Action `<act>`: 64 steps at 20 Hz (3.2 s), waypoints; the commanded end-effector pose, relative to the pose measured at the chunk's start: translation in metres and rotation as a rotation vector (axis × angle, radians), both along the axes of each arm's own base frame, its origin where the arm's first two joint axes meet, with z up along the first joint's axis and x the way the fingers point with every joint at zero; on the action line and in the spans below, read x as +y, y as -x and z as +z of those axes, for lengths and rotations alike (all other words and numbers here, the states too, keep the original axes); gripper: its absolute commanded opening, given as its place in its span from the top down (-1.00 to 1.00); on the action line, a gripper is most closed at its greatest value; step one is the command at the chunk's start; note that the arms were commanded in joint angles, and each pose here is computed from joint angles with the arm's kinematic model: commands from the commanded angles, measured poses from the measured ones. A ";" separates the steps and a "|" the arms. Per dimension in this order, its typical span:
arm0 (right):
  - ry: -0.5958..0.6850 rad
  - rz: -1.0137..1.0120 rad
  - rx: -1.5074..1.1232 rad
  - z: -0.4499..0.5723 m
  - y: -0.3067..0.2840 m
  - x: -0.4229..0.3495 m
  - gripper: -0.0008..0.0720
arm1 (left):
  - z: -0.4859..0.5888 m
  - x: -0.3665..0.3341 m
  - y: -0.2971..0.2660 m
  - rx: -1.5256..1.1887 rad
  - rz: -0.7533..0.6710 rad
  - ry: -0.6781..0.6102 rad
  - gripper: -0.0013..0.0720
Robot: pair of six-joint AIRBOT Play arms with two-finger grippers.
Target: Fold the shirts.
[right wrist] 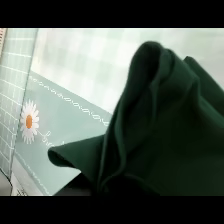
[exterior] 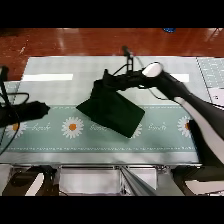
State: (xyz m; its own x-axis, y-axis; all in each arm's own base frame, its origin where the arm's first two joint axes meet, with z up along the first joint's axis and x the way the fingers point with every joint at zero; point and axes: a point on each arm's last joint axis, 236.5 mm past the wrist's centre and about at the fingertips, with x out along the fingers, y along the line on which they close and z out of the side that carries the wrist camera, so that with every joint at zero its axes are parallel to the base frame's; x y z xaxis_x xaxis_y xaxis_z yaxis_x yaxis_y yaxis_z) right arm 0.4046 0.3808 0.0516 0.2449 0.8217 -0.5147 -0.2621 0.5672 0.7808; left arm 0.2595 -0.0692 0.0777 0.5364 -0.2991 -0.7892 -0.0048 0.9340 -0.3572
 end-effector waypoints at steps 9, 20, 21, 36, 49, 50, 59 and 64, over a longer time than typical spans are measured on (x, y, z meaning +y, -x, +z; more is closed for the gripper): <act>0.213 0.014 0.065 0.014 -0.014 -0.111 -0.16 | -0.031 -0.009 0.011 0.014 0.040 0.080 0.92; 0.257 -0.675 0.288 -0.100 0.136 -0.252 -0.16 | -0.024 -0.014 0.004 -0.020 0.052 0.120 0.92; 0.228 -0.646 0.317 -0.109 0.141 -0.242 -0.16 | -0.024 -0.014 0.004 -0.020 0.052 0.120 0.92; 0.004 -0.141 0.317 -0.095 0.085 -0.091 0.88 | -0.024 -0.014 0.004 -0.019 0.052 0.121 0.92; 0.226 -0.341 -0.252 0.199 -0.053 -0.270 0.88 | -0.023 -0.015 0.004 -0.018 0.051 0.125 0.92; 0.234 -0.394 -0.259 0.209 -0.049 -0.295 0.88 | -0.023 -0.015 0.004 -0.019 0.052 0.125 0.92; 0.492 -0.881 0.118 0.186 0.080 -0.508 0.88 | -0.023 -0.015 0.004 -0.020 0.052 0.125 0.92; 0.627 -1.038 0.475 0.136 0.200 -0.553 0.88 | -0.023 -0.015 0.004 -0.020 0.052 0.125 0.92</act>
State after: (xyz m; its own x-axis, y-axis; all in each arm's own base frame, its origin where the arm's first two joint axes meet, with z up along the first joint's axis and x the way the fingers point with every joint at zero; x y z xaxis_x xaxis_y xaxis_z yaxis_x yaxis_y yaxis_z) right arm 0.2812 -0.1491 0.2141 0.4933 0.0141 -0.8697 0.5750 0.7450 0.3382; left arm 0.2557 -0.0844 0.0544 0.5680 -0.3662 -0.7371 -0.0439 0.8808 -0.4714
